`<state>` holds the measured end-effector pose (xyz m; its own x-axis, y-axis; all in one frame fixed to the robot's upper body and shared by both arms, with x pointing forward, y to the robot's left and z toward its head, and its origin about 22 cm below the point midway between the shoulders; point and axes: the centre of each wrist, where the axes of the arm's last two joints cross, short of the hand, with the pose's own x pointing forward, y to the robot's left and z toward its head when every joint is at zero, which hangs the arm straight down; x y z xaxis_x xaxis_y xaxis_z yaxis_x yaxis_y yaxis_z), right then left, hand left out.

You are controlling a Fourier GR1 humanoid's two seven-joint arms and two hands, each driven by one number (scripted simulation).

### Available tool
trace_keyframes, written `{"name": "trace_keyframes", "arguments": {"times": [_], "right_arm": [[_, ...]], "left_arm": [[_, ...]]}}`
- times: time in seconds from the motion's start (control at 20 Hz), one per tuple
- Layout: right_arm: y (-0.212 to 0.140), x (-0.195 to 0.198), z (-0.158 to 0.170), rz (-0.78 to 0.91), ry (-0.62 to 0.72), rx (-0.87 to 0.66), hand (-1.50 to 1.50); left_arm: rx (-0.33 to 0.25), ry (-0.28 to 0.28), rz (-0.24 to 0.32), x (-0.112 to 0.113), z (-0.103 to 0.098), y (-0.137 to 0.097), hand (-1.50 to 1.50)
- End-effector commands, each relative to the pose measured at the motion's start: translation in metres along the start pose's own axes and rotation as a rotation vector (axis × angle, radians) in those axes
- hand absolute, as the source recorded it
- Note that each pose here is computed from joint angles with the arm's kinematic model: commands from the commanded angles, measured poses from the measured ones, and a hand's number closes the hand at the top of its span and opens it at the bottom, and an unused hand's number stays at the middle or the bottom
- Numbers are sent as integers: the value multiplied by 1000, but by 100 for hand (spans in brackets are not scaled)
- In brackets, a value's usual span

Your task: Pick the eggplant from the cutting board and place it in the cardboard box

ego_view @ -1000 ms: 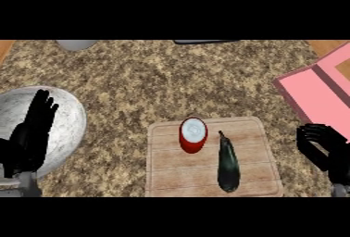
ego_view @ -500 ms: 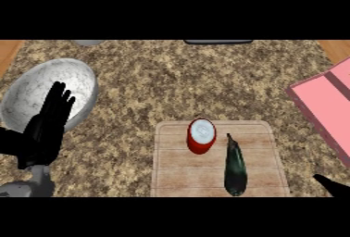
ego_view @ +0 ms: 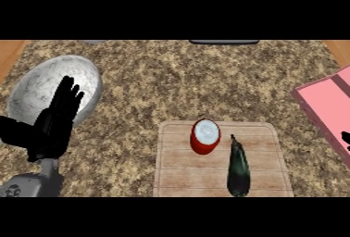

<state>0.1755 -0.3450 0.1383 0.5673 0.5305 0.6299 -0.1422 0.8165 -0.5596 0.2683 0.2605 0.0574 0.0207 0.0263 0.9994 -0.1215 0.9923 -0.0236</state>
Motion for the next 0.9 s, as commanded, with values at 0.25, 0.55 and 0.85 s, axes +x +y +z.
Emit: {"name": "trace_keyframes", "arguments": {"times": [0.25, 0.55, 0.85], "right_arm": [[13, 67, 3, -67, -21, 111, -150], [47, 82, 15, -34, 40, 105, -150], [56, 73, -7, -56, 89, 146, -150]], "left_arm": [[-11, -2, -12, -21, 0, -1, 0], [6, 2, -10, 0, 5, 2, 0], [-16, 21, 4, -16, 13, -2, 0]]}}
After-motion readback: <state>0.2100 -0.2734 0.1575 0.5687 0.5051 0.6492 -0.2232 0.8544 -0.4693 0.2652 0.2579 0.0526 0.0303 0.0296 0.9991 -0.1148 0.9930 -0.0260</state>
